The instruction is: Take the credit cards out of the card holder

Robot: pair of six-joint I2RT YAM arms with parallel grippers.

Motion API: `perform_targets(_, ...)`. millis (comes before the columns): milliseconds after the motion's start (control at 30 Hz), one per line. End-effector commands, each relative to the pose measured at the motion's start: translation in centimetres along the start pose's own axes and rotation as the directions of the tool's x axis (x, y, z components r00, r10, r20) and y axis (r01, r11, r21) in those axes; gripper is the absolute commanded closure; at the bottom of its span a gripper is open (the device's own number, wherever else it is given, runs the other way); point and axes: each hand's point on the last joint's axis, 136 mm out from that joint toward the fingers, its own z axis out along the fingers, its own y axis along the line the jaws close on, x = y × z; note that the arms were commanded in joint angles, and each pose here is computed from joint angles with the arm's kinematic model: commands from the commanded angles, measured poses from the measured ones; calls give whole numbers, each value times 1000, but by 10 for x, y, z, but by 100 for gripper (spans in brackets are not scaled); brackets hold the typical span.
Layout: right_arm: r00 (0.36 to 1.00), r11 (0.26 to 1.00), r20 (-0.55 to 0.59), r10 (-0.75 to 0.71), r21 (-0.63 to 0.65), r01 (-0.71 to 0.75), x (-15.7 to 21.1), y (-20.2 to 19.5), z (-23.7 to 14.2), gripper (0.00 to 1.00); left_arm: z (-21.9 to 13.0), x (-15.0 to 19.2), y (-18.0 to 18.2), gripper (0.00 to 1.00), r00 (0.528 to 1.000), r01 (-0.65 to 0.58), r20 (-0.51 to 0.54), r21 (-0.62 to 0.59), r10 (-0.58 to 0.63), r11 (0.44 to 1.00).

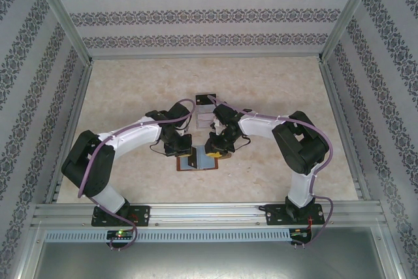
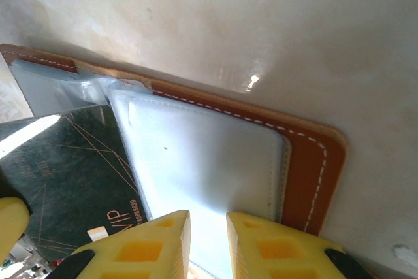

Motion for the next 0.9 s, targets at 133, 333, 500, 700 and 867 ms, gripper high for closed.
perform_targets(133, 999, 996, -17, 43, 82, -41, 6, -28, 6, 75, -3, 2, -4, 91, 1000, -5, -26, 8, 5, 1000)
perform_targets(333, 999, 996, -14, 44, 83, -43, 7, -29, 5, 75, 3, -2, -19, 87, 999, 5, -32, 80, -3, 997)
perform_targets(500, 999, 996, -12, 42, 81, -41, 6, -28, 5, 75, 4, -1, -20, 84, 999, 1, -44, 84, 3, 996)
perform_targets(700, 999, 996, -9, 44, 82, -43, 6, -28, 5, 75, 9, 2, -20, 84, 998, 4, -62, 92, 2, 996)
perform_targets(867, 999, 996, -7, 45, 80, -45, 6, -28, 5, 75, 15, 0, -21, 85, 998, 7, -70, 92, 0, 996)
